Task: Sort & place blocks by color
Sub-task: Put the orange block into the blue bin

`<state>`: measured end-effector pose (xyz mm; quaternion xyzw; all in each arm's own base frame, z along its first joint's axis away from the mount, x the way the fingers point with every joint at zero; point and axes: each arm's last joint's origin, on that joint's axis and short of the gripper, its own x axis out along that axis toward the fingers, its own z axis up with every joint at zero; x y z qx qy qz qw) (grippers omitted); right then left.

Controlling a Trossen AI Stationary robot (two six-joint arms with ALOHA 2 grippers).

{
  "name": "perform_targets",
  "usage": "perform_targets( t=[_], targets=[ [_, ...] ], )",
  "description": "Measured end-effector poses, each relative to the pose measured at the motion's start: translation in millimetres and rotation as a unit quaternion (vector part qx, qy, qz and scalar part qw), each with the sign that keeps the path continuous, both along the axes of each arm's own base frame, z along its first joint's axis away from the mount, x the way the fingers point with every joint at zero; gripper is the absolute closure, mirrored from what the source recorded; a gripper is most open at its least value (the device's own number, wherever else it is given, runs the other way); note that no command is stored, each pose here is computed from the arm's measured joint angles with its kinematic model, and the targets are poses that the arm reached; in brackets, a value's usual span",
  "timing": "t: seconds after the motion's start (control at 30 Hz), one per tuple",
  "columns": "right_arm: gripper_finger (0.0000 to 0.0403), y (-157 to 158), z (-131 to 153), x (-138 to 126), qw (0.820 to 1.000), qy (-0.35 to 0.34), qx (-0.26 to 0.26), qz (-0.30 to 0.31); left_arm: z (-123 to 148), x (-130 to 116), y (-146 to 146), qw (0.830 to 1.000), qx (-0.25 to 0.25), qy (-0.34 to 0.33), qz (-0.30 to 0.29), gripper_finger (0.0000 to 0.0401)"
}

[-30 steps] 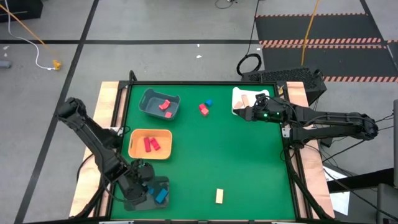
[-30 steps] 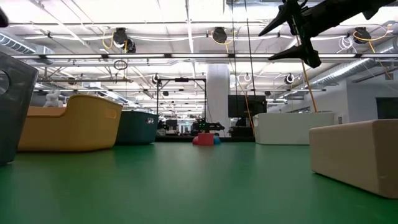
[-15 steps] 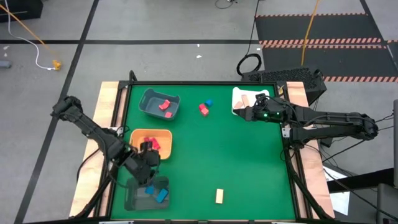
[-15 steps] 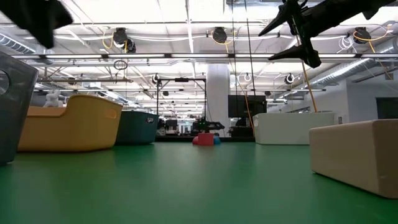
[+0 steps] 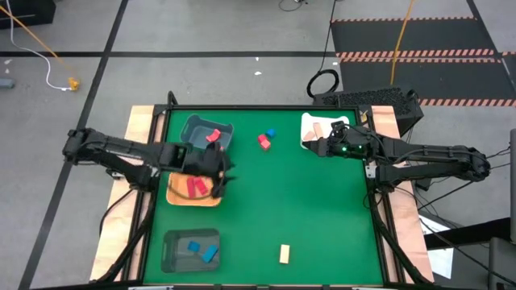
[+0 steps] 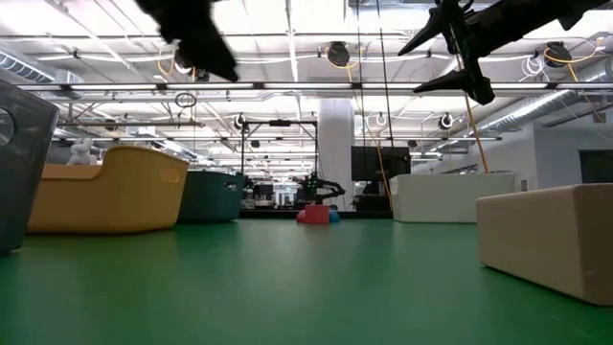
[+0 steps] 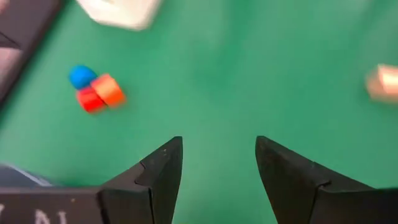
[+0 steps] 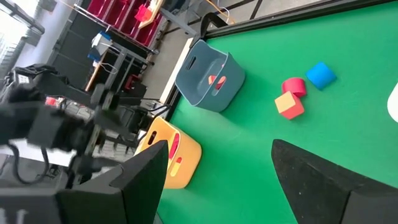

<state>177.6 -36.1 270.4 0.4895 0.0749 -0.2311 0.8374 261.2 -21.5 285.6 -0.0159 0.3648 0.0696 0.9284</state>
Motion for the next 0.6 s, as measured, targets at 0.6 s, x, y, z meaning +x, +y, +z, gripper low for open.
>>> perform_targets(
  t=[0.6],
  targets=[
    [0.0124, 0, 0, 0, 1.0, 0.0, 0.0, 0.0, -39, 64, 62, 0.987, -0.037, -0.085, 0.132, 0.0196]
  ],
)
